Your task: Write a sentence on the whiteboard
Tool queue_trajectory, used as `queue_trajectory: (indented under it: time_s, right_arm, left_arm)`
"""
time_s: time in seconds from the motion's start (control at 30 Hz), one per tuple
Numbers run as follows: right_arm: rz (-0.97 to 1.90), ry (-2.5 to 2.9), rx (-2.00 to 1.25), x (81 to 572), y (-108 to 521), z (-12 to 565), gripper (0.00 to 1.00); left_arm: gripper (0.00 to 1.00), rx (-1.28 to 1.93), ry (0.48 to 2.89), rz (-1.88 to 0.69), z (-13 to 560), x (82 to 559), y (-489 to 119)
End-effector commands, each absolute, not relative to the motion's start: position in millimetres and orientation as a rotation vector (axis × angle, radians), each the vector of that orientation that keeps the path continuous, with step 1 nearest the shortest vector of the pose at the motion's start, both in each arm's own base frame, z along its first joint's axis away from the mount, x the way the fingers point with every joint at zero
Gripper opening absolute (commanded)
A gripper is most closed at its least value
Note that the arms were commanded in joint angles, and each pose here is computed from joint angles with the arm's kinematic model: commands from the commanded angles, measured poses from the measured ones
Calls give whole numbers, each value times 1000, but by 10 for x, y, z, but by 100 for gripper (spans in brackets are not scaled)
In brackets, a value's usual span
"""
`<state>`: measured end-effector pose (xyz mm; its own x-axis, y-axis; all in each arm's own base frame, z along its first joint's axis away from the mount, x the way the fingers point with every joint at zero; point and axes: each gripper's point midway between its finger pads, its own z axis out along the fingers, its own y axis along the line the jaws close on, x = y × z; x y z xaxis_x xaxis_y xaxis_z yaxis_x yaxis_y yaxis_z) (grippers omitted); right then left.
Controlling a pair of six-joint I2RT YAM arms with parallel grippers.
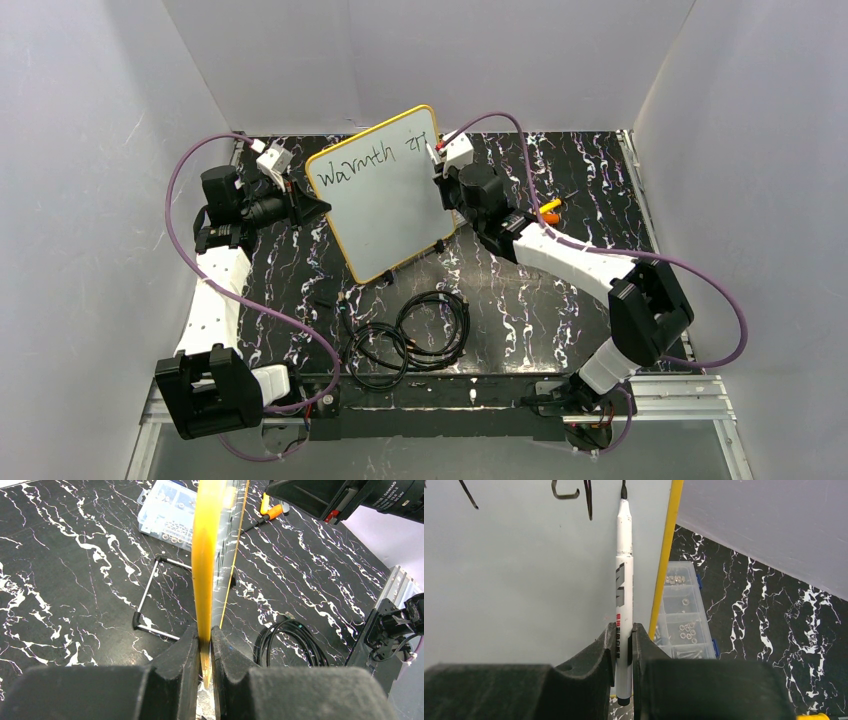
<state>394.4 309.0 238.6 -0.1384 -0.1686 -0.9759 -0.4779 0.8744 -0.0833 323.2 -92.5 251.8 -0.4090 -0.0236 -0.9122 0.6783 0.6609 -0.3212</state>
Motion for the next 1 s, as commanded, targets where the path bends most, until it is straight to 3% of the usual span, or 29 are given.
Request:
queue_trajectory:
  time_s: [0.0, 0.57, 0.97]
  right_arm:
    - [298, 1715, -492, 3911, 3091, 2372, 1]
    - [286, 1731, -480, 3876, 3021, 2351, 1]
    - [286, 1678, -435, 3741, 2847, 2816, 1]
  left_arm:
    - [0, 525, 1864, -903, 2512, 3090, -999]
    - [0, 522, 1863, -901, 2508, 3099, -997]
    - [0, 517, 1867, -889, 2499, 3102, -986]
